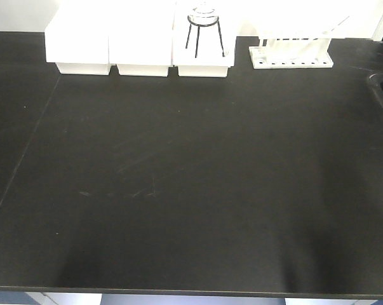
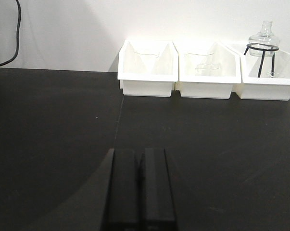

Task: Wipe right workspace with blue cloth
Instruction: 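Lift the blue cloth up with the right gripper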

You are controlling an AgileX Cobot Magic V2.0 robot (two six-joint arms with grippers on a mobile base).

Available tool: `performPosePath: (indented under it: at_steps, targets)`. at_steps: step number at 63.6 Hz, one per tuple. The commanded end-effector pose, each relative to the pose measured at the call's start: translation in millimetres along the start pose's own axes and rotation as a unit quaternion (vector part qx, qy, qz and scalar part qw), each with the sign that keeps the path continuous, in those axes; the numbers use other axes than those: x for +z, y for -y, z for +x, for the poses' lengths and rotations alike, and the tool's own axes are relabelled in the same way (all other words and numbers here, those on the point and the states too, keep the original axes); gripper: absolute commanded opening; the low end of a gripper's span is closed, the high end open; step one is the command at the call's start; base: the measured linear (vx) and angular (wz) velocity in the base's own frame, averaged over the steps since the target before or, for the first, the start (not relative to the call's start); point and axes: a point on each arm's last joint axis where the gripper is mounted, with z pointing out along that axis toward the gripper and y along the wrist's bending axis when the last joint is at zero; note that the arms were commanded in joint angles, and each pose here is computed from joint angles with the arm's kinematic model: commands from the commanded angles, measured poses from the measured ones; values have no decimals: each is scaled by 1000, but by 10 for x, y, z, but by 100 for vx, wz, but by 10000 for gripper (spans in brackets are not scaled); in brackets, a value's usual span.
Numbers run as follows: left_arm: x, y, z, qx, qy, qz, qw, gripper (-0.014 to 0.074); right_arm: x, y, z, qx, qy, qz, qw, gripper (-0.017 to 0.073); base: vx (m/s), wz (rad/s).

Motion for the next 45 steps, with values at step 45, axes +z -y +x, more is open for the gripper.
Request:
performPosePath:
  at_steps: [45]
  targets:
    - [7,6,26,-4,31,4,1000,-6,-379,-76,11,-45,28,-99,994,-1,0,0]
